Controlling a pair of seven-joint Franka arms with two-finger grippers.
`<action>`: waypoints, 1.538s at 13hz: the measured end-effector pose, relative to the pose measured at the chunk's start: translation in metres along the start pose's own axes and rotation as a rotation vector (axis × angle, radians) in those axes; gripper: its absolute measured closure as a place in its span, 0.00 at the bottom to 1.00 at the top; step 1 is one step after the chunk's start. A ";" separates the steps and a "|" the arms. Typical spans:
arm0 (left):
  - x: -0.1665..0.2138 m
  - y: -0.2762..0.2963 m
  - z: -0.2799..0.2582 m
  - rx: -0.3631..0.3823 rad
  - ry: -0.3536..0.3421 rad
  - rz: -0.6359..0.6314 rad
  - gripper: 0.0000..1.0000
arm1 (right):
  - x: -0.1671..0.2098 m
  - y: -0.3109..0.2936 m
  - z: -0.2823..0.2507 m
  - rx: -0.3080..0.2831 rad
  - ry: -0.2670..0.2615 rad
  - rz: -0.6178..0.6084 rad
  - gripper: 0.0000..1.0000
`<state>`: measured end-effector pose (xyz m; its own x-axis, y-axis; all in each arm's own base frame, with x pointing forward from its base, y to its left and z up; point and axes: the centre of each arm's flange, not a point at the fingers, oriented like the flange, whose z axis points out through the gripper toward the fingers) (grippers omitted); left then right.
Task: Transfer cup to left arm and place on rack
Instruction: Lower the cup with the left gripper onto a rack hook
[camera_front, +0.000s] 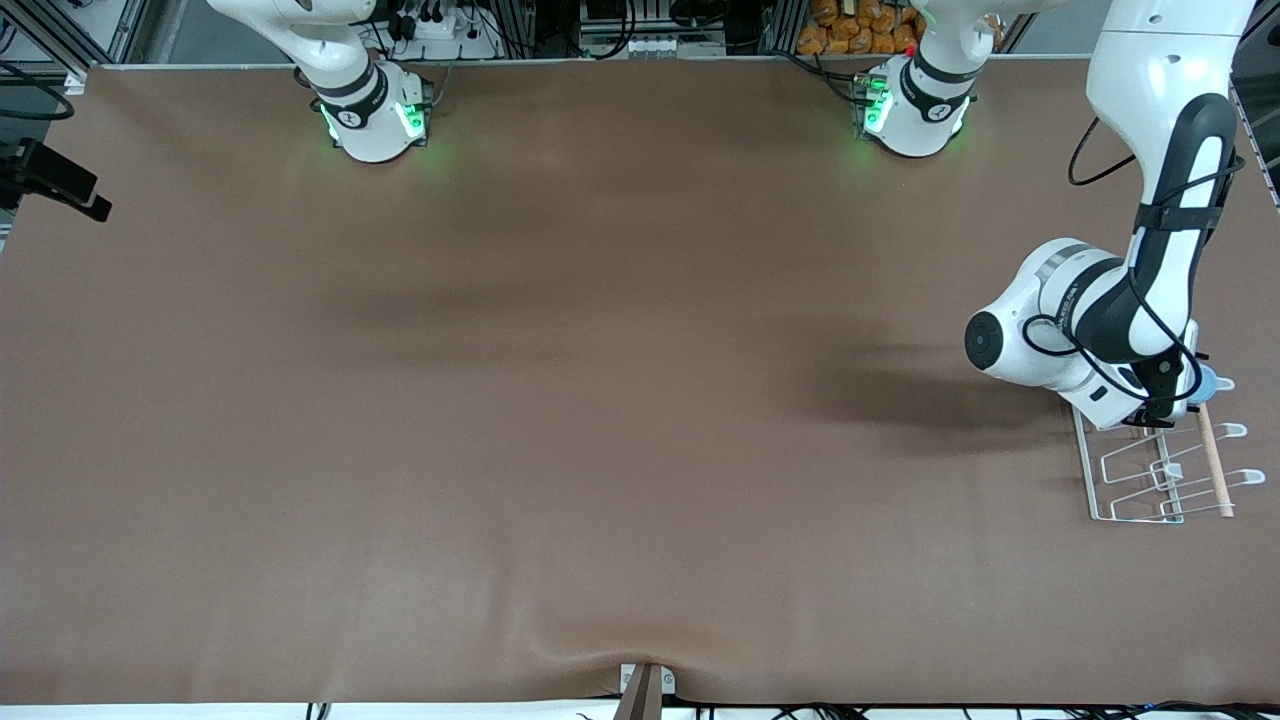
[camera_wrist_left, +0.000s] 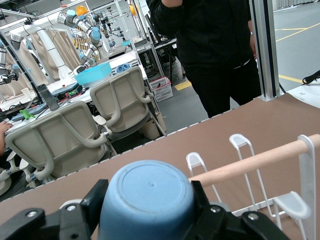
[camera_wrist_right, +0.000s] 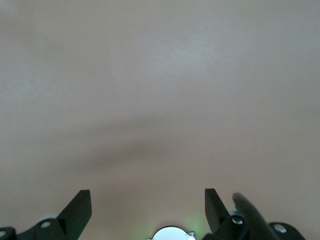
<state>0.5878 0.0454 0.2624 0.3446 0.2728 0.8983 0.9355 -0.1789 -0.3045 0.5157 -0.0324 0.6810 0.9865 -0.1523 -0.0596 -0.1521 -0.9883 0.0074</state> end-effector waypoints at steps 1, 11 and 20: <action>-0.003 0.001 0.000 -0.002 -0.002 -0.005 0.29 | 0.000 0.000 0.000 0.000 0.000 0.000 0.00; -0.035 0.008 0.008 0.004 -0.005 -0.008 0.29 | 0.000 0.000 -0.001 0.000 0.003 0.000 0.00; -0.033 0.008 0.009 0.003 0.003 0.022 0.00 | 0.000 0.000 -0.002 0.000 0.004 0.000 0.00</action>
<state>0.5845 0.0435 0.2270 0.3648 0.2663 0.8922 0.9280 -0.1823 -0.3250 0.5156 -0.0326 0.6826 0.9867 -0.1527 -0.0558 -0.1526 -0.9883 0.0070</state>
